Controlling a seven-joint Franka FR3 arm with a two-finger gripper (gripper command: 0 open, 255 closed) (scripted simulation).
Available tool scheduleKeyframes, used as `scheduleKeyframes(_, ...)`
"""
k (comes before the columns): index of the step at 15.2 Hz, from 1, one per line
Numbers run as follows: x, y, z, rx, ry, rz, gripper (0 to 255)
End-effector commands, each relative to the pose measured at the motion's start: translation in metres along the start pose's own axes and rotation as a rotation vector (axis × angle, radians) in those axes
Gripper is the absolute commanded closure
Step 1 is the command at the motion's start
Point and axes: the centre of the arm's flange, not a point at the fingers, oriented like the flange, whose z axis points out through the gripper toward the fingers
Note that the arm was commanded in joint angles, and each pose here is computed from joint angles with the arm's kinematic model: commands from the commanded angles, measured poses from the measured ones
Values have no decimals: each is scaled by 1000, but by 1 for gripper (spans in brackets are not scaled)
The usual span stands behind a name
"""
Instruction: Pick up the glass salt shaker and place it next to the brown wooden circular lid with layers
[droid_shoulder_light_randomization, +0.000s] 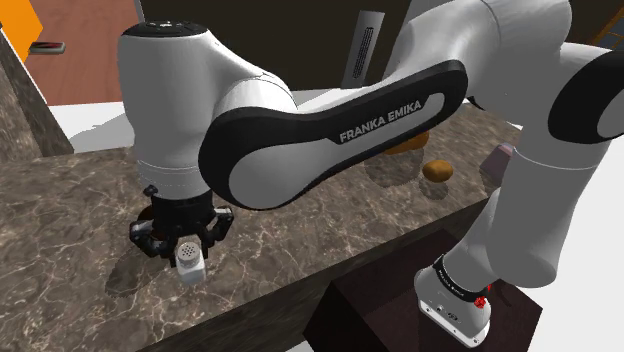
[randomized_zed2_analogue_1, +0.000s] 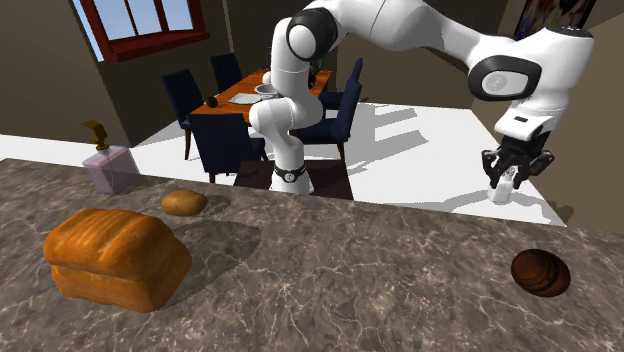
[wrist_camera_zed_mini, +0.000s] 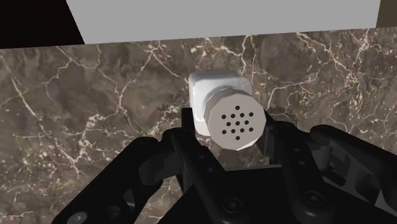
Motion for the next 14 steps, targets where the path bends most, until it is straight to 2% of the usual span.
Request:
scheduleKeyframes(1,1,1,10,0,0,0,255)
scheduleKeyframes(14,7,9,78,0,0,0,255)
